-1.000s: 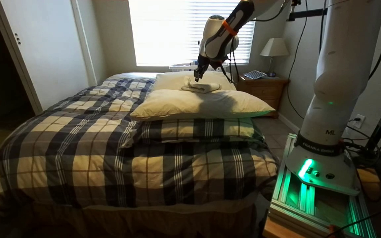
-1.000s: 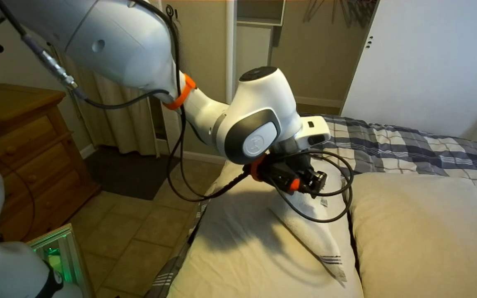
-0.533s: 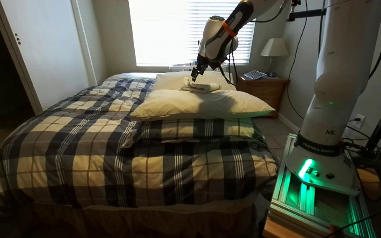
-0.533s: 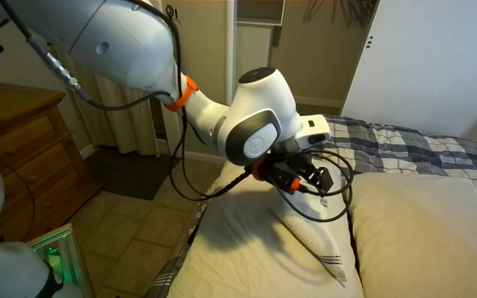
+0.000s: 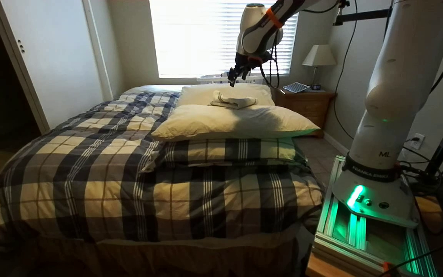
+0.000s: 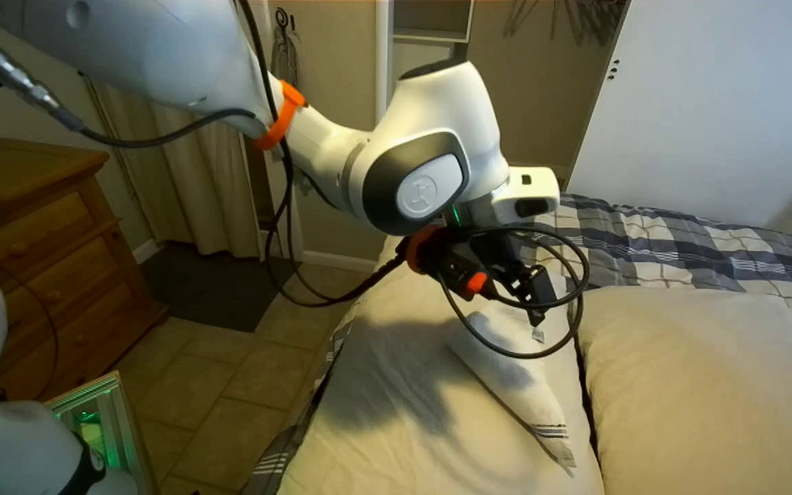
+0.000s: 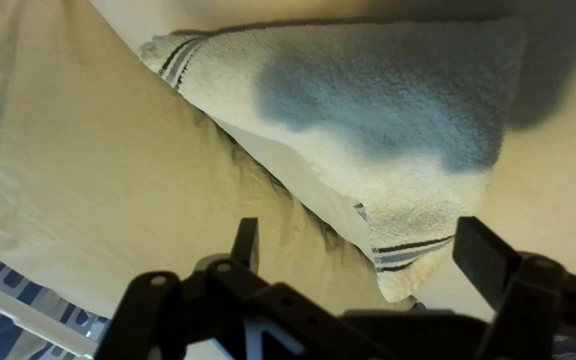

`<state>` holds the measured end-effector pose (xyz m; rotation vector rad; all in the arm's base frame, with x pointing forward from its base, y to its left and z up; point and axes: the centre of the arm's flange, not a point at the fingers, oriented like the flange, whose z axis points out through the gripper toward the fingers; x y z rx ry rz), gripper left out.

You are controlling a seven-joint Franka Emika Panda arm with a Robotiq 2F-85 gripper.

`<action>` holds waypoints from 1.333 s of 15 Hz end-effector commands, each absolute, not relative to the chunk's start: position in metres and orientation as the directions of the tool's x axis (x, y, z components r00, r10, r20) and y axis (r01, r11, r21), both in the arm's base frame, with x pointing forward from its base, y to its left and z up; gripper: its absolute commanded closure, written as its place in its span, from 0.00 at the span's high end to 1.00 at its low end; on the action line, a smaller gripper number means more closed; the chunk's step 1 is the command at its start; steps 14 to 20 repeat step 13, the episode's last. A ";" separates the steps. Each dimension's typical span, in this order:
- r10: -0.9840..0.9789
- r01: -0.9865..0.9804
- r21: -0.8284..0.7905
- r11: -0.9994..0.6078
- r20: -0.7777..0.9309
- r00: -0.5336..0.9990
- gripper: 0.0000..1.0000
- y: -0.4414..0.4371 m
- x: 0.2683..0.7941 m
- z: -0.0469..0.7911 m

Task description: Fold the towel into a triangle twice.

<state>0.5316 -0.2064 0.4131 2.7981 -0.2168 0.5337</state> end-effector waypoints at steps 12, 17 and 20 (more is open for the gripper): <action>-0.150 -0.277 0.290 -0.916 0.393 0.907 1.00 -0.188 0.508 0.462; -0.151 -0.277 0.290 -0.916 0.393 0.907 1.00 -0.188 0.508 0.462; -0.151 -0.277 0.290 -0.916 0.393 0.907 1.00 -0.188 0.508 0.462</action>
